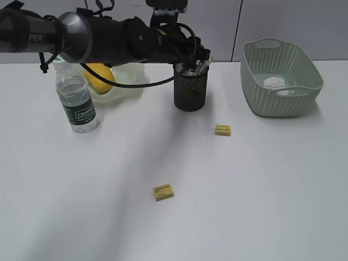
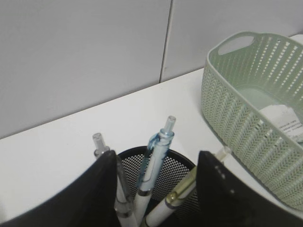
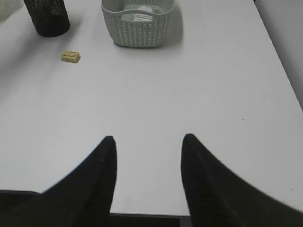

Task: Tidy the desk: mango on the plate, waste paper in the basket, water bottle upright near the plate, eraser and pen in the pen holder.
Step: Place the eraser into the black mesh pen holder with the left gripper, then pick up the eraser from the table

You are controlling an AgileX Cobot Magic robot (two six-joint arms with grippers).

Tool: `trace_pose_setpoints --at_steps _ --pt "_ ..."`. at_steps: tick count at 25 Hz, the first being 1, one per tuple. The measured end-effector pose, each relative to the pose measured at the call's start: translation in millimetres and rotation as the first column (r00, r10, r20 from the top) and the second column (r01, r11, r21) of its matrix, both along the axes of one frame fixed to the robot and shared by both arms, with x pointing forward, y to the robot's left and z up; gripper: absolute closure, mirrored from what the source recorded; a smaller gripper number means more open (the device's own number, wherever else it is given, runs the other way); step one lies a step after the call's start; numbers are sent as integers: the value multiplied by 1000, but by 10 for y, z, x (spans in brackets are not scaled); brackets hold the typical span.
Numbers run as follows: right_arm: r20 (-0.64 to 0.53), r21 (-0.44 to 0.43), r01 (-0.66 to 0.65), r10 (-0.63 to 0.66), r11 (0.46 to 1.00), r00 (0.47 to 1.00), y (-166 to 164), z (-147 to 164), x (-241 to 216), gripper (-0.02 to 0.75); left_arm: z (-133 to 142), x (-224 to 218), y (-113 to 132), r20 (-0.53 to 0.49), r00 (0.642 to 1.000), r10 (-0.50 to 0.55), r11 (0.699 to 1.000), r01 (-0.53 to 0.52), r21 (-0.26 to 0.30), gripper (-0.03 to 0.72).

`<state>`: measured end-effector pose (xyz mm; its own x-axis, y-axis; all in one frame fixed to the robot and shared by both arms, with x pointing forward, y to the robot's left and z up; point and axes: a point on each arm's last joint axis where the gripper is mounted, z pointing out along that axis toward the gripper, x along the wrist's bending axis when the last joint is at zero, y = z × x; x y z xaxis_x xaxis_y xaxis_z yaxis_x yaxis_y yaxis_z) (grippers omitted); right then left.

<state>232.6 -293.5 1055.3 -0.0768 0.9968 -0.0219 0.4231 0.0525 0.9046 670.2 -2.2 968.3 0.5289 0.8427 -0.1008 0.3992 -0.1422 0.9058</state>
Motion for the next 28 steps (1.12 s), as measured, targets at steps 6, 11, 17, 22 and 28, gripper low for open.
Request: trace_pose_setpoints --at_steps 6,11,17,22,28 --pt "0 0 0 0 1000 1000 0 0 0 373 40 -19 1 -7 1000 -14 1000 14 9 274" --pt "0 -1 0 0 1000 1000 0 0 0 373 361 -148 29 -47 997 -69 997 69 14 274" --pt "0 -1 0 0 1000 1000 0 0 0 373 868 -458 127 -152 972 -181 981 189 44 274" --pt "0 -1 0 0 1000 1000 0 0 0 373 1157 -805 264 -310 908 -281 938 328 111 274" --pt "0 -1 0 0 1000 1000 0 0 0 373 1395 -1135 465 -477 822 -310 894 424 148 274"
